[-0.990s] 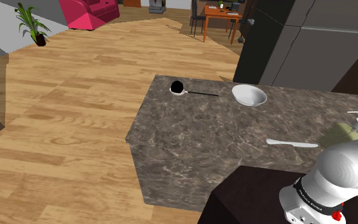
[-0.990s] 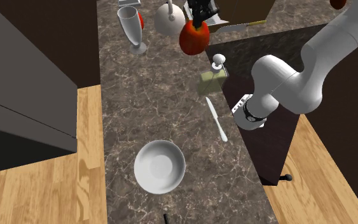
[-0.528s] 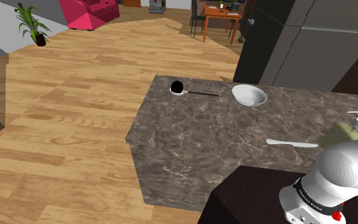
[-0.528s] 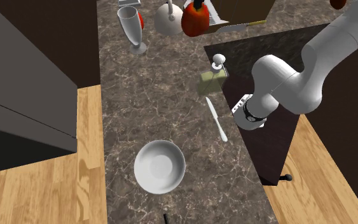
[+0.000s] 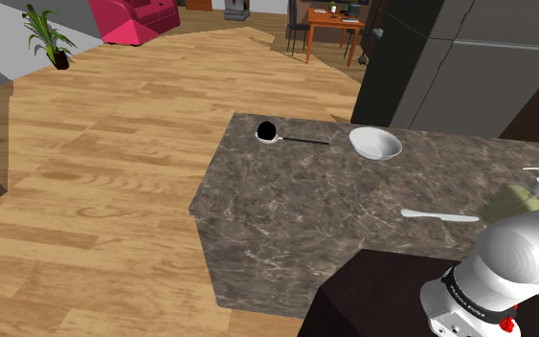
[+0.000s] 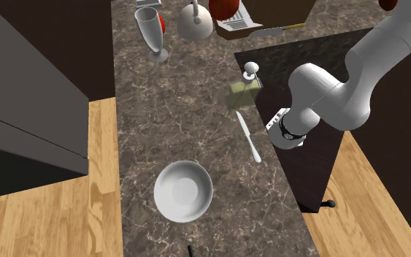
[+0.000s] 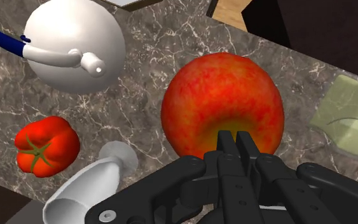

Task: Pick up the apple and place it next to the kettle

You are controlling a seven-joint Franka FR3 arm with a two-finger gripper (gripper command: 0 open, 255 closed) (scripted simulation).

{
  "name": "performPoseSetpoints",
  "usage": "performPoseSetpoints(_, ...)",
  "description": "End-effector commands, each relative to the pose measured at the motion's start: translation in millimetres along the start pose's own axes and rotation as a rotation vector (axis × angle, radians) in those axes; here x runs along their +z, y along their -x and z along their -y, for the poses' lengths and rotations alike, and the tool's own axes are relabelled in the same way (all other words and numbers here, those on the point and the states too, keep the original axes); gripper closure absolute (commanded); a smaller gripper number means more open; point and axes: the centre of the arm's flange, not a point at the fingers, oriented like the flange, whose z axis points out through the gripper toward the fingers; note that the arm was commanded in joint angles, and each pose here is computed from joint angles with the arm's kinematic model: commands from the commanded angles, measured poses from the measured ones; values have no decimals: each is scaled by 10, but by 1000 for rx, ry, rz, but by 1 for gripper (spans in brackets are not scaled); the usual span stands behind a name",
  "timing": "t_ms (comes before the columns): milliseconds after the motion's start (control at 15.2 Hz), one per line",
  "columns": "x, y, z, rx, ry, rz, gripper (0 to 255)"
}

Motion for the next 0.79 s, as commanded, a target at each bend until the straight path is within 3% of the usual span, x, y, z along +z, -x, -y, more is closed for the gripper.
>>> performPoseSetpoints(0,52,158,-201,-1,1,1,255)
performPoseSetpoints(528,140,763,-1057,-1,1,1,255)
performPoseSetpoints(726,298,758,-1044,-1,1,1,255)
